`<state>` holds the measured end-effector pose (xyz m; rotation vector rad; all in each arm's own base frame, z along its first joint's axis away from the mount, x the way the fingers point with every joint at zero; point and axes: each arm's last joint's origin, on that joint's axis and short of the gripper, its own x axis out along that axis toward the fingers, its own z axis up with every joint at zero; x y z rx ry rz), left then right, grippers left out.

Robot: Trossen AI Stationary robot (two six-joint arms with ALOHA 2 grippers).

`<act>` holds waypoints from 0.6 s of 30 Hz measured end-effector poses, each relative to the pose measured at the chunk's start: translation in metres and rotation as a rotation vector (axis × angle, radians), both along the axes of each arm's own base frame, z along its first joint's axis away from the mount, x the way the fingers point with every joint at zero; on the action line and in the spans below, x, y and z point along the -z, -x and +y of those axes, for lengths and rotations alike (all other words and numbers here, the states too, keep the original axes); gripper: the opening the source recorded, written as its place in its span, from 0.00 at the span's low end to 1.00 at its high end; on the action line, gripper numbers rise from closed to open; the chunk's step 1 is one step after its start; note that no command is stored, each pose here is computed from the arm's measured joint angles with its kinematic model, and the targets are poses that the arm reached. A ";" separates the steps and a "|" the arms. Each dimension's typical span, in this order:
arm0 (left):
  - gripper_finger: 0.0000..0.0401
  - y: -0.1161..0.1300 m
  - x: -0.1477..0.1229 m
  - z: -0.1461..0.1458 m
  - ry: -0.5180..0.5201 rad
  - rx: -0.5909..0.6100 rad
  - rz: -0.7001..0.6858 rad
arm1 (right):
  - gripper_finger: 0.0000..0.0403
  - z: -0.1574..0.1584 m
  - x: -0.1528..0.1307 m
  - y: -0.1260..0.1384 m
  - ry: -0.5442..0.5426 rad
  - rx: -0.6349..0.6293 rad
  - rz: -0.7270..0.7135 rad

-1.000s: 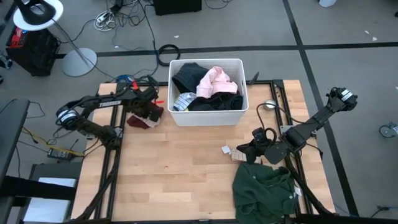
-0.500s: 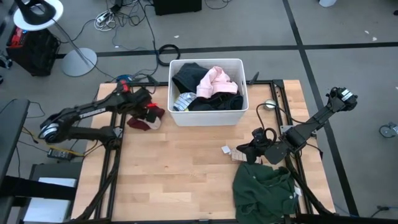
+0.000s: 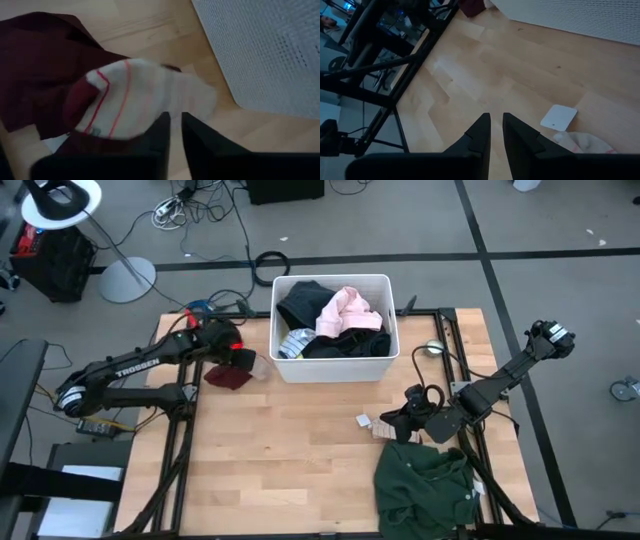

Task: Sort clothes
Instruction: Put the left pink striped sock into the white bin

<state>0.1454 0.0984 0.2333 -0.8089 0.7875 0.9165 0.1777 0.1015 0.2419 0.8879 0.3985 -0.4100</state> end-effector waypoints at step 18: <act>0.52 -0.006 0.024 0.011 -0.066 0.065 0.105 | 0.13 -0.005 -0.001 -0.004 -0.002 0.028 -0.013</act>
